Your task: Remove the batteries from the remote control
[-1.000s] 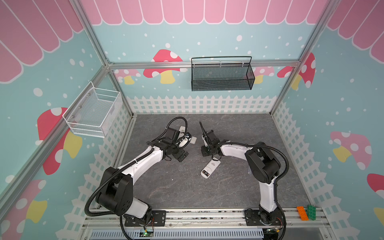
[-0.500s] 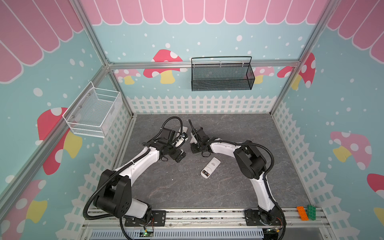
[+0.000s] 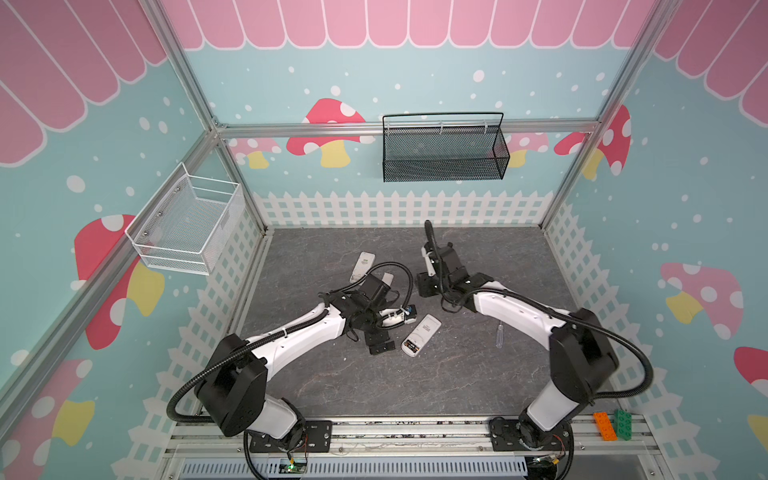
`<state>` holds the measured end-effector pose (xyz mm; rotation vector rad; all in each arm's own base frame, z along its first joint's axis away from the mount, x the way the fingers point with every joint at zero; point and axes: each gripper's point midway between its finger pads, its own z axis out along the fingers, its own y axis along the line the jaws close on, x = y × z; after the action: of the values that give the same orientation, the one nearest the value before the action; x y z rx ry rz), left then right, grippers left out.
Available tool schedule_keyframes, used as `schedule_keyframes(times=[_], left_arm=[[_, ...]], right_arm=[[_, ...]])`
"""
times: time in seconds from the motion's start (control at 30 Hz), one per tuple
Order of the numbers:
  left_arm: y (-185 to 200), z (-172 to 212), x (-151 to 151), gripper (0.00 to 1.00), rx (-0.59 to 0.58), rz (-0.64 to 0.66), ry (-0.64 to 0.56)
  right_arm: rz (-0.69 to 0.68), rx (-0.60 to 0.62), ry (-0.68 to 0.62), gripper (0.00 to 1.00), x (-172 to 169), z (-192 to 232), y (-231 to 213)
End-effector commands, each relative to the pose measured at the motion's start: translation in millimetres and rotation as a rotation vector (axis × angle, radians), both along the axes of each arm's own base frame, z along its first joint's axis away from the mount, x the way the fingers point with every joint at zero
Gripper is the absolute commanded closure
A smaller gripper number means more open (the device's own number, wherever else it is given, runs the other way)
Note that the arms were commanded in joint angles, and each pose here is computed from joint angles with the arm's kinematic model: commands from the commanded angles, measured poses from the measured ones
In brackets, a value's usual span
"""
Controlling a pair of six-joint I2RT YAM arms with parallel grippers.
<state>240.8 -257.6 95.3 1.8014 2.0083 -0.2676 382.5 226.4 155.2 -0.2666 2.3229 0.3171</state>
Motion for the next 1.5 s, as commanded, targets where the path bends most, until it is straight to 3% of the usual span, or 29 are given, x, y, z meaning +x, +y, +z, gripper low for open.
schedule_keyframes(times=[0.0,0.2,0.4,0.83,1.17,1.33,1.47], left_arm=[[-3,-26,-8,0.01,0.101,-0.104,-0.050],[-24,-43,-1,0.01,0.095,-0.137,-0.142],[-41,-55,12,0.01,0.092,-0.169,-0.229],[-69,-51,56,0.01,0.048,-0.093,-0.347],[-74,-37,127,0.01,0.002,0.019,-0.389],[-78,-21,143,0.01,0.006,0.035,-0.412],[-67,6,140,0.00,-0.011,0.120,-0.292]], right_arm=[[-0.142,-0.092,0.110,0.38,-33,-42,-63],[-0.326,-0.093,0.157,0.26,-89,-63,-135],[-0.488,-0.089,0.229,0.25,-121,-85,-175],[-0.542,-0.104,0.352,0.27,-140,-121,-201],[-0.472,-0.111,0.405,0.45,-130,-140,-196],[-0.423,-0.113,0.416,0.65,-126,-144,-190],[-0.361,-0.141,0.350,0.83,-107,-128,-187]])
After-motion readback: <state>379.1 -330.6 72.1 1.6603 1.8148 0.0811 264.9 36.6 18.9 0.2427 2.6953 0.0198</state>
